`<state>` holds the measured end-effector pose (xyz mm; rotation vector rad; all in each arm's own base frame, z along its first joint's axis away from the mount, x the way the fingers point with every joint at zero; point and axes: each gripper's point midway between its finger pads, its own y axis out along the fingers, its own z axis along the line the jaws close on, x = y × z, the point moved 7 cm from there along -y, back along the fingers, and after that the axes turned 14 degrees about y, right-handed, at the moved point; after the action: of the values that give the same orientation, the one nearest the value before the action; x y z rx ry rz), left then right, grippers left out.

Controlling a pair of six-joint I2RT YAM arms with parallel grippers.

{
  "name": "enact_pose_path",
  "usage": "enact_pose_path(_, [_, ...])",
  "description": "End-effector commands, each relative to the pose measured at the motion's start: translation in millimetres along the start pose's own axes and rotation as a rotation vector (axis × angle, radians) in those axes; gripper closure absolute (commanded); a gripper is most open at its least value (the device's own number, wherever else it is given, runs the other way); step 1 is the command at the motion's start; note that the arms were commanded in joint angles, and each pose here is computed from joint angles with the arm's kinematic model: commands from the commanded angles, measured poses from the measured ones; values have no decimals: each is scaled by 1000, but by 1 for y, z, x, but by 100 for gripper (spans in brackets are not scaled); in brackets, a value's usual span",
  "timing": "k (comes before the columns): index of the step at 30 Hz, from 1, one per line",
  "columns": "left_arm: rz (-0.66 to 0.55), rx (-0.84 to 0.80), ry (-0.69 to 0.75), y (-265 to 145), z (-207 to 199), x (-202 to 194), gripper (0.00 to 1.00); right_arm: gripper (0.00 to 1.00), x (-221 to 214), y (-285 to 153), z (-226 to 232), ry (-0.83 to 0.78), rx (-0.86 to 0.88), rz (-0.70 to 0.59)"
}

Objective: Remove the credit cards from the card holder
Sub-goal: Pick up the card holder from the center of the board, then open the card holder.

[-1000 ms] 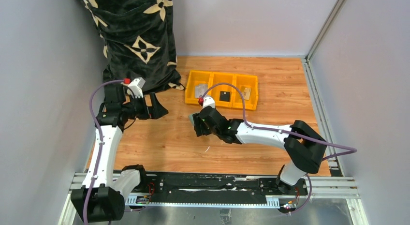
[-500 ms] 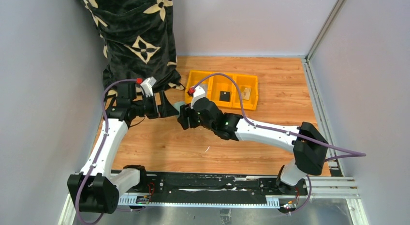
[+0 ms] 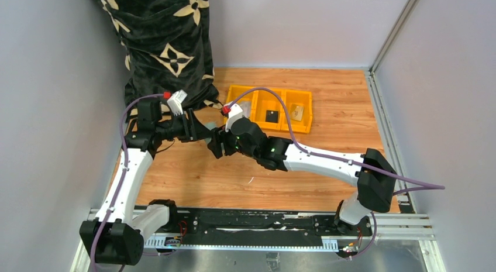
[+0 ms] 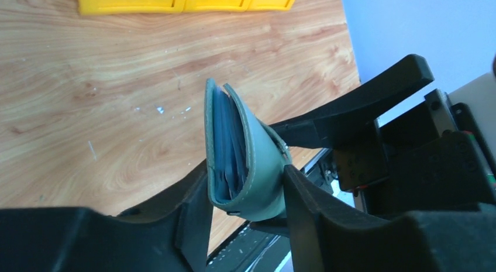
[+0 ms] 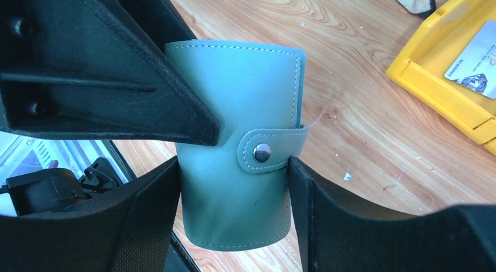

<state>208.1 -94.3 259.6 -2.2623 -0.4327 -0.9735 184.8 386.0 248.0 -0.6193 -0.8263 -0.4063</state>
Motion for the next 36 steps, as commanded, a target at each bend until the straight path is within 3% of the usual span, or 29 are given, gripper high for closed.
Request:
enact_pose_path(1, [-25,-46,34,-5,-11,7,62,29,18,-11,24,4,95,-51])
enact_pose_path(4, [-17,-49,80,-10,-14,10,81,18,17,-19,29,42,206,-2])
enact_pose_path(7, [-17,-73,137,-16,-21,13,87,14,26,-34,24,94,343,64])
enact_pose_path(15, [-73,-176,256,-35,-49,17,91,11,33,-70,-6,201,545,166])
enact_pose_path(26, [-148,-248,314,-60,-83,25,90,10,31,-75,8,281,761,217])
enact_pose_path(31, [-187,-292,242,-65,-95,31,91,15,35,-80,23,283,852,216])
enact_pose_path(34, [-227,-306,226,-67,-100,35,90,25,37,-82,27,296,874,213])
enact_pose_path(36, [-245,-289,228,-69,-101,35,88,38,39,-85,30,302,893,208])
